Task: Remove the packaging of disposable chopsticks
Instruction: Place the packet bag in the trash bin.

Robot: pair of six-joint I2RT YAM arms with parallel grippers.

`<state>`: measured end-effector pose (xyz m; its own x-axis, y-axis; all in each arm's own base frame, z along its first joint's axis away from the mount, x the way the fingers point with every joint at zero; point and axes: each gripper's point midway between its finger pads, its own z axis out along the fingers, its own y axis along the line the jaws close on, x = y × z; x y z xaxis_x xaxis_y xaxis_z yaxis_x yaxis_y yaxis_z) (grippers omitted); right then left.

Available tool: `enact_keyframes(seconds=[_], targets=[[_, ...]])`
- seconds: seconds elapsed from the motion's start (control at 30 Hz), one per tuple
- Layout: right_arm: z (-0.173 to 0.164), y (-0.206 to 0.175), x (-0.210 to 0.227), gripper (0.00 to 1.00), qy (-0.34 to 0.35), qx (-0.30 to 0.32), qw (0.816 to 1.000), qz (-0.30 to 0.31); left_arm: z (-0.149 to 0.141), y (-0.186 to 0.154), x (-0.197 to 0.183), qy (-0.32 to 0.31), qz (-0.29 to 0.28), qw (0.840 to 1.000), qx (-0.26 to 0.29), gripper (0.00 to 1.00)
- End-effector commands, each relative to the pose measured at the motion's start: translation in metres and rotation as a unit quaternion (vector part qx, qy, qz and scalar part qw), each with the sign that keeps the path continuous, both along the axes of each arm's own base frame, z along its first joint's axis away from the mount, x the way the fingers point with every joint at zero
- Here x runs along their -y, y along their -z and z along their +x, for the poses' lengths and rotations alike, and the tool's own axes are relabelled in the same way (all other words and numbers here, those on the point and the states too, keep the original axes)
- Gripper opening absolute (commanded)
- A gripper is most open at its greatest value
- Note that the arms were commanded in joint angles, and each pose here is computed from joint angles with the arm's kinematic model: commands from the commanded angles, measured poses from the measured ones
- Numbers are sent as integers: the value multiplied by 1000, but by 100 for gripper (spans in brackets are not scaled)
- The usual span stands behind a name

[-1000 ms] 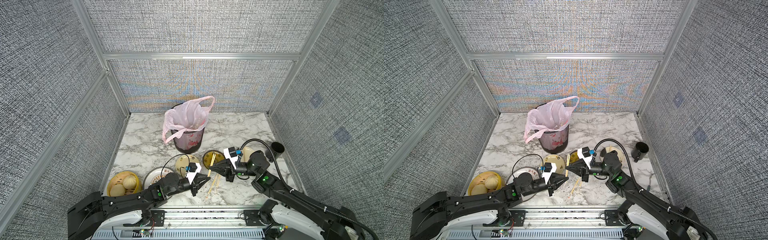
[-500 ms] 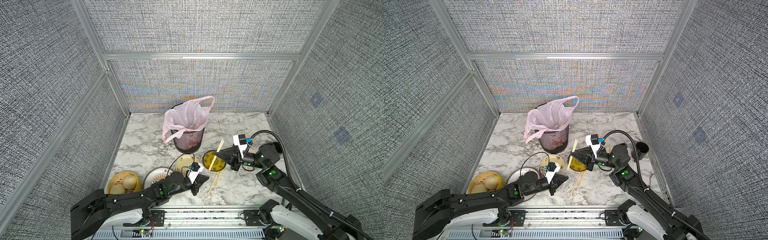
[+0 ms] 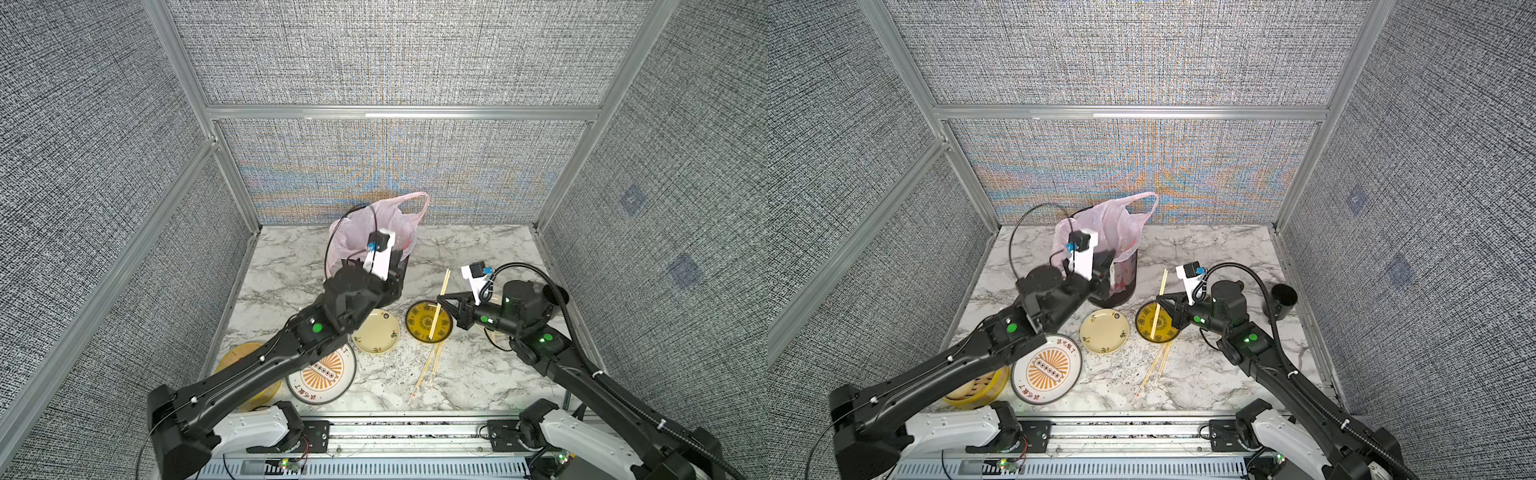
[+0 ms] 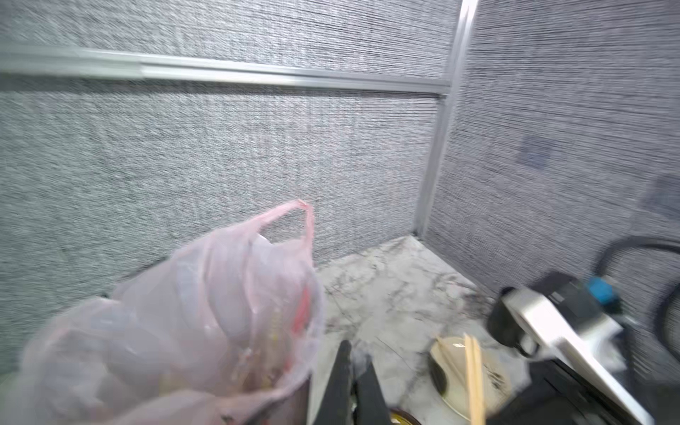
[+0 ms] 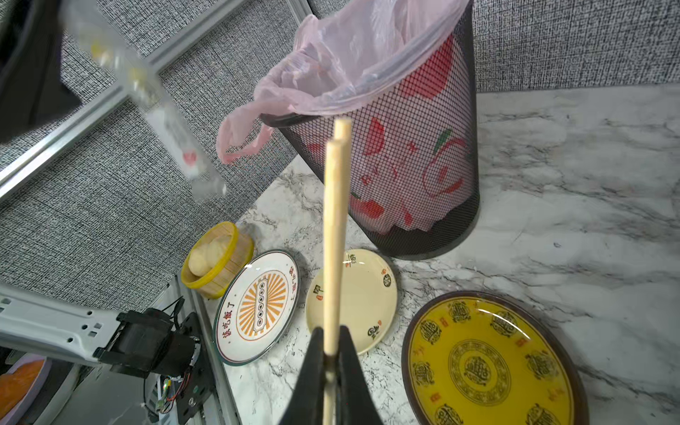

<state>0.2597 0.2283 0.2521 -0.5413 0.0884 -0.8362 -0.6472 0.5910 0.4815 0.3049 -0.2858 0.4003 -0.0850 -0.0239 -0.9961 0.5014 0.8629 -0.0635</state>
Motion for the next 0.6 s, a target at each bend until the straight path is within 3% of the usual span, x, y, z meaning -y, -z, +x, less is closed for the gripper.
enact_keyframes(seconds=[0.0,0.23,0.37,0.47,0.5,0.57], targets=[[6,9,5,0,18,-16,1000,-16,49,3,-14,-54,66,996,-29,0],[13,23,9,0,28,-33,999,-26,131,41,-7,-98,120,982,-111,0],[13,27,10,0,30,-33,999,-30,158,85,-9,-113,138,970,-168,0],[13,27,10,0,31,-32,999,-31,167,103,-15,-142,159,961,-178,0],[13,27,10,0,30,-32,999,-31,167,108,-18,-150,163,958,-184,1],[14,28,9,0,29,-32,999,-31,165,115,-20,-145,164,955,-198,16]])
